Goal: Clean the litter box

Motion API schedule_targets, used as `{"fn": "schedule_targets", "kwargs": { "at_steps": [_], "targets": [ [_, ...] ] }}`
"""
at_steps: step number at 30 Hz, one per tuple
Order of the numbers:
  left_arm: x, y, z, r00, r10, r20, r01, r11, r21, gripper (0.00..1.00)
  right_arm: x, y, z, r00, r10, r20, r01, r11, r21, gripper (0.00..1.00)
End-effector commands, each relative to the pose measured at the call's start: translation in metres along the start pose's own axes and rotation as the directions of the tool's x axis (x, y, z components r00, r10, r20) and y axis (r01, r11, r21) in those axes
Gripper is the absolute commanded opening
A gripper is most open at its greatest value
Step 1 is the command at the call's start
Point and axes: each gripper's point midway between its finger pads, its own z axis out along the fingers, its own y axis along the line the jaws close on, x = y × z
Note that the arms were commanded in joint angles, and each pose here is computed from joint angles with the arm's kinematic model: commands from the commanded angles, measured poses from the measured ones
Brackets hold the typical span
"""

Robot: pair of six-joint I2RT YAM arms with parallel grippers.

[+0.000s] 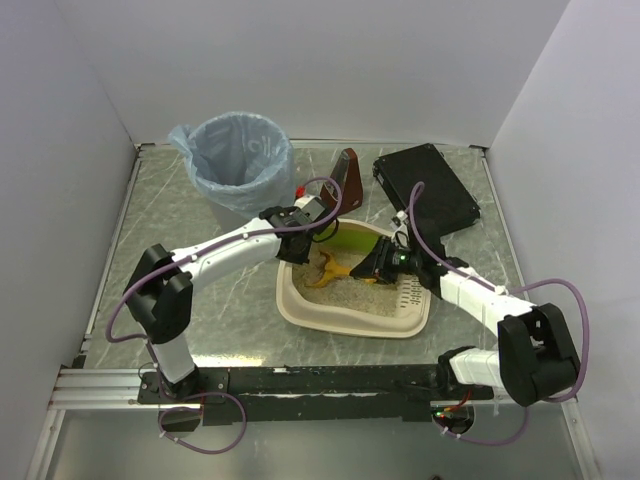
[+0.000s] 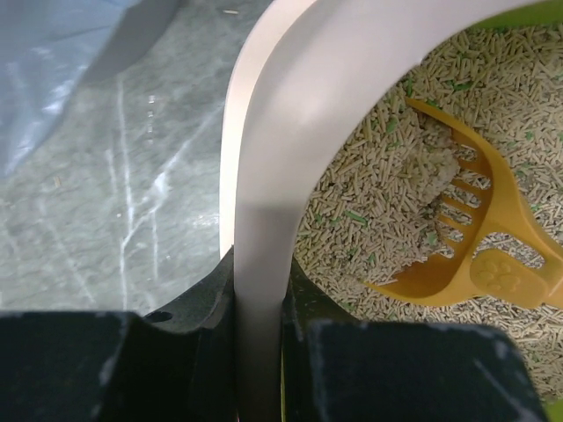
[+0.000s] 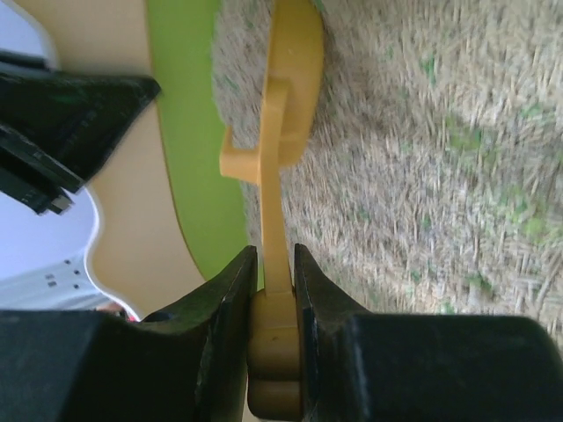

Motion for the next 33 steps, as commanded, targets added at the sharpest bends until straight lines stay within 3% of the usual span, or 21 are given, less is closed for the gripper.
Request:
{"fn": "schedule_targets", "kwargs": {
  "at_steps": [1, 4, 15, 27, 33],
  "targets": [
    [-0.095, -0.072, -0.111, 0.923, -0.275, 0.268, 0.149, 0.901, 0.408, 0.01, -0.029, 0.04, 0.0, 0.979, -0.084, 0.184, 0.115, 0.98, -0.164, 0.0],
    [-0.085, -0.062, -0.105, 0.922, -0.295, 0.252, 0.189, 0.909, 0.373, 0.01, -0.035, 0.04, -0.011, 0.968, -0.11, 0.227, 0.145, 0.979, -0.145, 0.0],
    [-0.067, -0.016, -0.089, 0.903, -0.339, 0.265, 0.27, 0.926, 0.265, 0.01, -0.038, 0.049, -0.053, 0.954, -0.073, 0.292, 0.16, 0.945, -0.284, 0.0],
    [-0.055, -0.006, -0.068, 0.914, -0.342, 0.219, 0.29, 0.927, 0.239, 0.01, -0.038, 0.059, -0.081, 0.944, -0.013, 0.331, 0.166, 0.883, -0.439, 0.0],
    [-0.048, 0.0, -0.057, 0.921, -0.331, 0.206, 0.289, 0.934, 0.21, 0.01, -0.042, 0.057, -0.094, 0.929, -0.027, 0.368, 0.197, 0.881, -0.431, 0.0]
  ]
}}
